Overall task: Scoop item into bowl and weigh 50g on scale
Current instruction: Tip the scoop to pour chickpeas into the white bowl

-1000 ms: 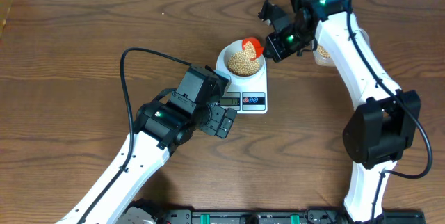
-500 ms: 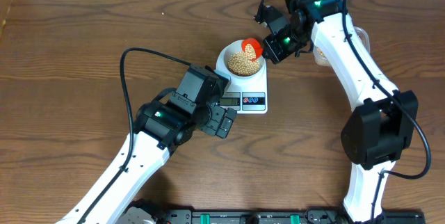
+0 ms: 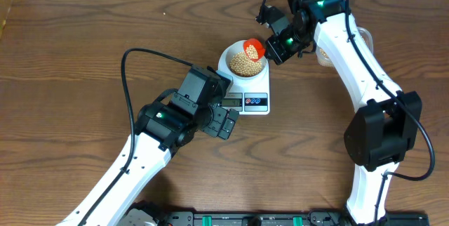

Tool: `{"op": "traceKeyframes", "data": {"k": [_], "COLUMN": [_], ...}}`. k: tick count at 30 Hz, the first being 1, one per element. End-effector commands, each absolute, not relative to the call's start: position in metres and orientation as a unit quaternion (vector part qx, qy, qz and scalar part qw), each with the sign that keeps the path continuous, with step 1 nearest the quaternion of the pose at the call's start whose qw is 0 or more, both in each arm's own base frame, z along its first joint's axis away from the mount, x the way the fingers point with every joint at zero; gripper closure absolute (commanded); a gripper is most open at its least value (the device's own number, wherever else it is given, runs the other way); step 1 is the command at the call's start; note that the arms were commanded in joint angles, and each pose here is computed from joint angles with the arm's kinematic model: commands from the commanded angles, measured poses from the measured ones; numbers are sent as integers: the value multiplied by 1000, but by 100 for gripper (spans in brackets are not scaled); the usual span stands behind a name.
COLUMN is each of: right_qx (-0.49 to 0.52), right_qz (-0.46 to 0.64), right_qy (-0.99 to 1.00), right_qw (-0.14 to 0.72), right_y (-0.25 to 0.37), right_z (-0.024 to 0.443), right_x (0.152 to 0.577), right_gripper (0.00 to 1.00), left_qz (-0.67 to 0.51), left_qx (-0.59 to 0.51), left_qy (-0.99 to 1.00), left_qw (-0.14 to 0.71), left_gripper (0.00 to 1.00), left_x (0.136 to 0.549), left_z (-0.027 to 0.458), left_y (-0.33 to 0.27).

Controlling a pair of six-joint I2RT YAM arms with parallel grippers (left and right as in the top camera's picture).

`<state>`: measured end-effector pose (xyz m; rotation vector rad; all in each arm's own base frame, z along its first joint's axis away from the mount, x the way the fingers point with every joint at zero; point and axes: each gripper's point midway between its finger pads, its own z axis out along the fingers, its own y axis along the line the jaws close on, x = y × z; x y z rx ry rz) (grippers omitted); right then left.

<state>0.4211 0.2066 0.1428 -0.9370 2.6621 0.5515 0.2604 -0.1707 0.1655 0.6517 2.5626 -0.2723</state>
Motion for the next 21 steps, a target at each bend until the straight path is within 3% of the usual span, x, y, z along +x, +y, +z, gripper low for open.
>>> {"op": "traceKeyframes", "data": {"k": [1, 21], "right_qx": [-344, -368], "right_qz": [188, 186], "right_qy": [909, 898], "right_qw": [142, 151], "right_y": [213, 214], "right_z": [146, 147], "right_x": [424, 426], "right_gripper": [99, 99], "left_qz": [-98, -98], "left_qx": [235, 235], "left_qy": [936, 936], "left_qw": [244, 244], "left_gripper": [2, 2], "left_x": [262, 262], "left_z": [168, 168], "left_y": [-169, -169]}}
